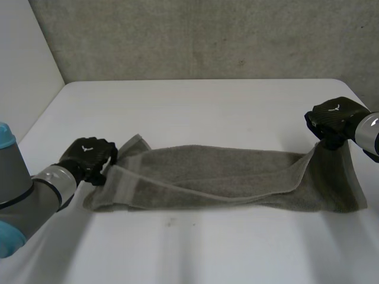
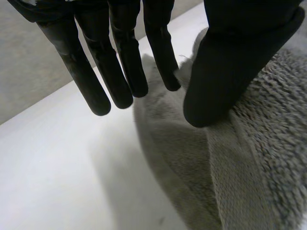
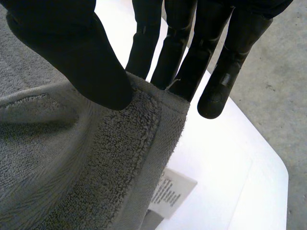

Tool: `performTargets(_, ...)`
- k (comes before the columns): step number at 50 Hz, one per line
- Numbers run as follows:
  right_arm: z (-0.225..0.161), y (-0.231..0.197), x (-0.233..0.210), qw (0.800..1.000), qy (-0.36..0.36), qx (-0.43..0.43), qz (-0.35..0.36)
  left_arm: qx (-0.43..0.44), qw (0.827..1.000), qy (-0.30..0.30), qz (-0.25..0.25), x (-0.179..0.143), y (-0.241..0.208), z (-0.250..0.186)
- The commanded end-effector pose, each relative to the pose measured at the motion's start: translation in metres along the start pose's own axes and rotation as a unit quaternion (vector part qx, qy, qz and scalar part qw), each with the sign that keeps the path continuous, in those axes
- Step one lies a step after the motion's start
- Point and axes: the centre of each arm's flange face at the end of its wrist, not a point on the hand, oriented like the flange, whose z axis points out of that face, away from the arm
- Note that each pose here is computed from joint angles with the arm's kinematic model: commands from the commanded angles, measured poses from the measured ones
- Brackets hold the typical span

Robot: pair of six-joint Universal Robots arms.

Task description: Fold the towel.

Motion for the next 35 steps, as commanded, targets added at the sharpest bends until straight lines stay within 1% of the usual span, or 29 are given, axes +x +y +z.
performTargets(1,0.000,0.002,-0.002,1.000,-0.004,-0.002,0.002,0.004,0.999,0.030,0.022,0.005,0.002,-0.002)
performTargets(12,0.000,0.006,-0.004,1.000,-0.007,-0.007,0.004,-0.005,0.999,0.041,0.021,0.010,0.011,0.005)
performTargets(20,0.001,0.008,-0.006,1.000,-0.007,-0.009,-0.001,-0.007,0.999,0.048,0.024,0.013,0.005,-0.002)
performTargets(25,0.001,0.009,-0.006,1.000,-0.007,-0.008,-0.001,0.001,0.998,0.046,0.038,0.010,-0.019,-0.025)
performTargets(28,0.001,0.009,-0.006,1.000,-0.007,-0.008,-0.001,-0.002,0.998,0.048,0.039,0.011,-0.022,-0.032)
performTargets(30,0.001,0.008,-0.006,1.000,-0.007,-0.007,-0.001,0.001,0.997,0.070,0.041,0.021,-0.029,-0.045)
performTargets(31,0.001,0.008,-0.006,1.000,-0.007,-0.007,-0.001,0.001,0.997,0.070,0.041,0.021,-0.029,-0.045)
performTargets(33,0.001,0.009,-0.006,1.000,-0.007,-0.007,-0.001,0.012,0.992,0.116,0.045,0.040,-0.031,-0.058)
performTargets(34,0.001,0.009,-0.006,1.000,-0.007,-0.007,-0.001,0.012,0.992,0.117,0.045,0.040,-0.031,-0.058)
performTargets(35,0.001,0.009,-0.007,1.000,-0.007,-0.008,-0.001,0.014,0.990,0.135,0.046,0.047,-0.029,-0.062)
